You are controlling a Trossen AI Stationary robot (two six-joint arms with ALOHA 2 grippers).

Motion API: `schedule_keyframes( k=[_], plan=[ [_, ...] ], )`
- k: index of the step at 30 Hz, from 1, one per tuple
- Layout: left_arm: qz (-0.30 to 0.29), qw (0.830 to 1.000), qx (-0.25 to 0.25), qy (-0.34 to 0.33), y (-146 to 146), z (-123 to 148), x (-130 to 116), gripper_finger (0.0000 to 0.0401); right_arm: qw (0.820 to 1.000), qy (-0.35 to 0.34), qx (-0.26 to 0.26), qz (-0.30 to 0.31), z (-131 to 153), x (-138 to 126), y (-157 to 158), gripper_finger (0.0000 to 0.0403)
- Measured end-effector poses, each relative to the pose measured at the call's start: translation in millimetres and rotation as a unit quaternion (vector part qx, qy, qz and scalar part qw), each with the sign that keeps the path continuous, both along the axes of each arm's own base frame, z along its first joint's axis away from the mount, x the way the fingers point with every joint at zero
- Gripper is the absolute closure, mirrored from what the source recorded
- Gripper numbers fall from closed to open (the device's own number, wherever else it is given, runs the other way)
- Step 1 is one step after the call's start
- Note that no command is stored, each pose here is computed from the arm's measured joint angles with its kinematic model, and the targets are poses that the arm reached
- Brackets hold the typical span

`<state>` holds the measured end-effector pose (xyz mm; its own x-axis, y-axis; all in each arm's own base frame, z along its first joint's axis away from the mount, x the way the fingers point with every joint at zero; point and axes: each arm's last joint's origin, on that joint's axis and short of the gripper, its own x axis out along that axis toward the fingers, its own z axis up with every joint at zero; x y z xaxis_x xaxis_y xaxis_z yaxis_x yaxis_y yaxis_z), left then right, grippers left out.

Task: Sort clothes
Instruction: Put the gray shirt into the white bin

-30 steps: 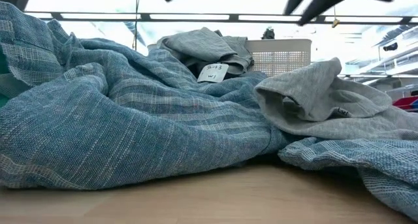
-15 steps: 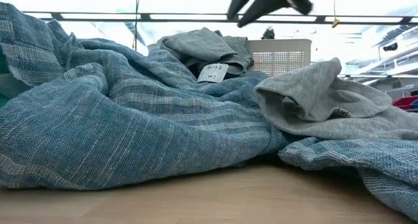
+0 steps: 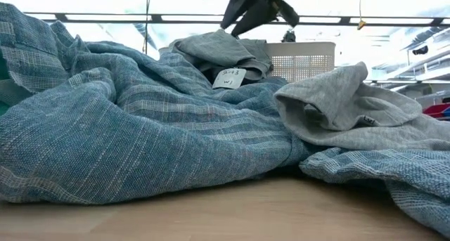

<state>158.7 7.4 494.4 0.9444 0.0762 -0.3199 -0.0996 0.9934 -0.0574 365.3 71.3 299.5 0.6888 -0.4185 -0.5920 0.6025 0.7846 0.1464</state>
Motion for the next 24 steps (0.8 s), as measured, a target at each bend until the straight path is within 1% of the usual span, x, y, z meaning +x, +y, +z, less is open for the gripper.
schedule_keyframes(
  k=[3, 5, 8, 10, 12, 14, 15, 17, 18, 21, 24],
  plan=[
    [0.012, 0.999, -0.017, -0.025, -2, -27, -15, 0.0265, 1.0, 0.01, 0.021, 0.005, -9, 7, -6, 0.0277],
    [0.014, 0.999, -0.03, -0.04, -3, -45, -28, 0.0265, 0.999, 0.003, 0.036, 0.006, -17, 15, -6, 0.0277],
    [0.022, 0.997, -0.048, -0.054, -4, -72, -43, 0.0265, 0.999, 0.018, 0.023, 0.015, -35, 27, -4, 0.028],
    [0.029, 0.996, -0.053, -0.059, -4, -88, -52, 0.0265, 0.999, 0.024, 0.022, 0.014, -47, 34, -3, 0.0289],
    [0.041, 0.995, -0.058, -0.064, -3, -102, -61, 0.0265, 0.999, 0.03, 0.028, 0.013, -56, 39, -4, 0.0317],
    [0.049, 0.995, -0.059, -0.062, -3, -115, -68, 0.0265, 0.999, 0.03, 0.035, 0.018, -55, 42, -6, 0.0367],
    [0.051, 0.995, -0.064, -0.06, -3, -122, -71, 0.0265, 0.999, 0.026, 0.033, 0.022, -50, 44, -7, 0.0384],
    [0.055, 0.994, -0.066, -0.062, -3, -131, -77, 0.0265, 1.0, 0.001, 0.018, 0.024, -27, 46, -9, 0.0392],
    [0.057, 0.994, -0.066, -0.059, -3, -137, -79, 0.0265, 1.0, -0.008, 0.002, 0.023, -13, 45, -12, 0.0394],
    [0.064, 0.994, -0.074, -0.056, -2, -151, -83, 0.0265, 0.996, -0.054, -0.065, 0.035, 43, 42, -23, 0.04],
    [0.068, 0.993, -0.087, -0.052, -2, -162, -84, 0.0265, 0.986, -0.086, -0.14, 0.022, 95, 36, -43, 0.0401]
  ],
)
